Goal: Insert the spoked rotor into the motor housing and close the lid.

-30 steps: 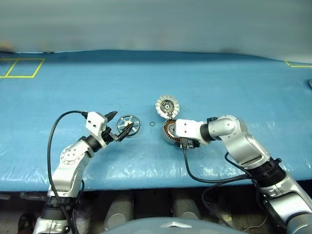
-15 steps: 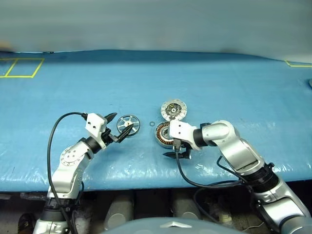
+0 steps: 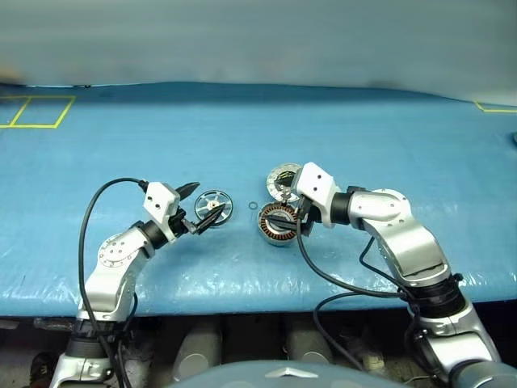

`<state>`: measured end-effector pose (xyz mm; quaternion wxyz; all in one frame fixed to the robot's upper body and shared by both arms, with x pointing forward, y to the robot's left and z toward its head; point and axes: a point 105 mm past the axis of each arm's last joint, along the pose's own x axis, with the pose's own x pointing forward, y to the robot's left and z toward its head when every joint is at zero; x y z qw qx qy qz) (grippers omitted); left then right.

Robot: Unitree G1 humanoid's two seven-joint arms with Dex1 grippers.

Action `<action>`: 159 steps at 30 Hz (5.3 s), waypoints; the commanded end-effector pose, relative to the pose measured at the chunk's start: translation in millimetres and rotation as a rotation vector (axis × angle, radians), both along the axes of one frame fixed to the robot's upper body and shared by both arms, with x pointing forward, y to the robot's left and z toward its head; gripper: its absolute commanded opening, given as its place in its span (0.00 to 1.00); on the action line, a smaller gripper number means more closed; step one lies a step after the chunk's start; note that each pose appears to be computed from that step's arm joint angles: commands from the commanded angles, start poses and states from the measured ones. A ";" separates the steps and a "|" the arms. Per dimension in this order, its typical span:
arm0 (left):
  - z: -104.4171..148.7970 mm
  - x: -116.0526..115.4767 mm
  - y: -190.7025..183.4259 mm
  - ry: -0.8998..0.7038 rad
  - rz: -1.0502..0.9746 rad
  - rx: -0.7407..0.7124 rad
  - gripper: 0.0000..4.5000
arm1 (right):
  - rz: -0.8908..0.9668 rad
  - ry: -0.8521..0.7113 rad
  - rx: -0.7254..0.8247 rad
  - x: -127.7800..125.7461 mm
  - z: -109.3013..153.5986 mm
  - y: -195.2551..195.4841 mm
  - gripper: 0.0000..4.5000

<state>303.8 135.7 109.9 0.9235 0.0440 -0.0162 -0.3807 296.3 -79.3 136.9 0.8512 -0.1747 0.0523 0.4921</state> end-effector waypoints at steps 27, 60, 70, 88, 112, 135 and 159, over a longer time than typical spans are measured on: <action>-22.0 81.1 -69.8 0.154 -0.472 0.509 1.00 | -0.243 -0.088 0.184 -18.6 9.4 -30.5 0.99; -57.7 78.8 -42.4 0.215 -0.395 0.582 0.10 | -0.256 0.137 0.101 -26.4 -42.0 -58.7 1.00; -41.3 73.4 -47.6 0.236 -0.473 0.456 0.23 | -0.260 0.133 0.092 -23.0 -43.6 -57.1 1.00; -58.7 70.0 -54.2 0.220 -0.515 0.627 0.60 | -0.268 0.121 0.078 -22.3 -44.6 -55.8 1.00; -70.5 68.8 -59.1 0.266 -0.503 0.647 0.47 | -0.229 0.150 0.107 -25.9 -47.3 -49.1 1.00; -56.6 79.0 -42.1 0.167 -0.417 0.620 0.18 | -0.215 0.108 0.113 -24.8 -48.6 -51.4 1.00; -10.8 53.5 -66.4 0.015 -0.624 0.382 0.18 | -0.122 0.207 0.268 -37.6 -61.1 -57.5 1.00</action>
